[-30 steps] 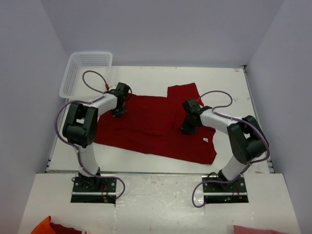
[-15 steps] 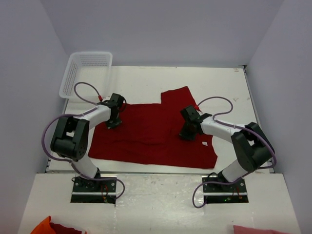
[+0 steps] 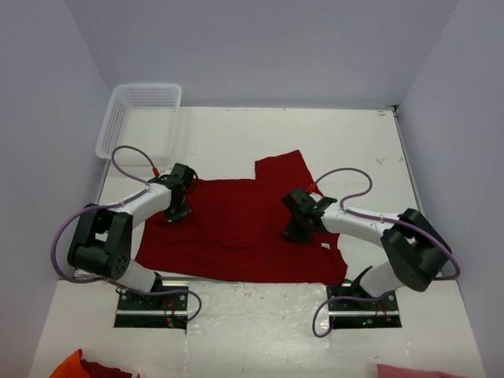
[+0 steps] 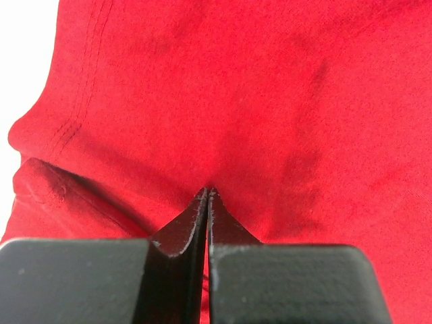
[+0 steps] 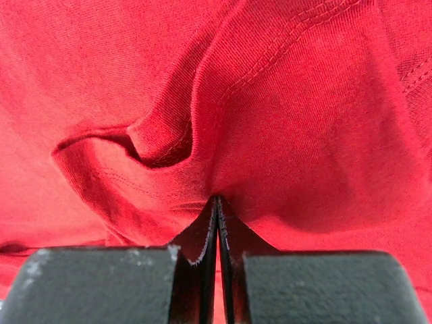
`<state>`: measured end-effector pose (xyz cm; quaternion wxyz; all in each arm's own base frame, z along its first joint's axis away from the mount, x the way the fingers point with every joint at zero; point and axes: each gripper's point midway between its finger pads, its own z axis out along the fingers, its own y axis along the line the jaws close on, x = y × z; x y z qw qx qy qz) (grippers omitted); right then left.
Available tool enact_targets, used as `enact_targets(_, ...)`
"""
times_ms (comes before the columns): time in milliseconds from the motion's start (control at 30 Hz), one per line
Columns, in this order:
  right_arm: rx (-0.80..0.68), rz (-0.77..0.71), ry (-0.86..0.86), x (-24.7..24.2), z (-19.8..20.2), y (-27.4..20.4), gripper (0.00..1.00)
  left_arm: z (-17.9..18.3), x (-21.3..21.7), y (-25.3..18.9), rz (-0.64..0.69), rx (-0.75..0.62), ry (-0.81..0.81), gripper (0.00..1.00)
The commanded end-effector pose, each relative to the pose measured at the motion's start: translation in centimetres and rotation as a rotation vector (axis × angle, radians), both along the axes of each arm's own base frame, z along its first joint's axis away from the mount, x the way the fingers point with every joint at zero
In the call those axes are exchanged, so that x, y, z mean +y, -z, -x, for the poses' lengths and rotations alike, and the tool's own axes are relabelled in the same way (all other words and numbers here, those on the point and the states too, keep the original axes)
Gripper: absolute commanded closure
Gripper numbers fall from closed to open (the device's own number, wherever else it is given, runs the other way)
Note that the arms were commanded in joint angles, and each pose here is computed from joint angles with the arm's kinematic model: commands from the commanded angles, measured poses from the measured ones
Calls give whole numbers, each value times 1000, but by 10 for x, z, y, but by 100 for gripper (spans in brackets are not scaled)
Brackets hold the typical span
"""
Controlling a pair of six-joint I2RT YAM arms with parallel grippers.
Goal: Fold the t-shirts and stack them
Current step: Fold the flattened tshirt in 1/3 of the way
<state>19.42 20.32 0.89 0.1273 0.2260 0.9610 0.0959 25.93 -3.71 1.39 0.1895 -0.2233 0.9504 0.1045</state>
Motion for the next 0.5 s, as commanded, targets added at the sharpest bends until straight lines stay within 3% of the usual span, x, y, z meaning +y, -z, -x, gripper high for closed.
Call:
enact_targets(0,170,213,19,-50,59,24,100,7,1,-13,21,-23,-32,100)
enact_targets(133,84,203,7,-46,56,3,100,5,-1,-36,22,-76,-39,100)
enact_targets(333,-145,167,-56,-33,31,-67,100,-10,-6,-86,18,-186,-45,100)
enact_targets(400,-203,186,-103,-35,23,-88,97,-23,-13,-107,36,-237,-34,100)
enact_targets(467,-316,210,-140,-34,2,-122,87,-37,-20,-126,52,-290,-16,100)
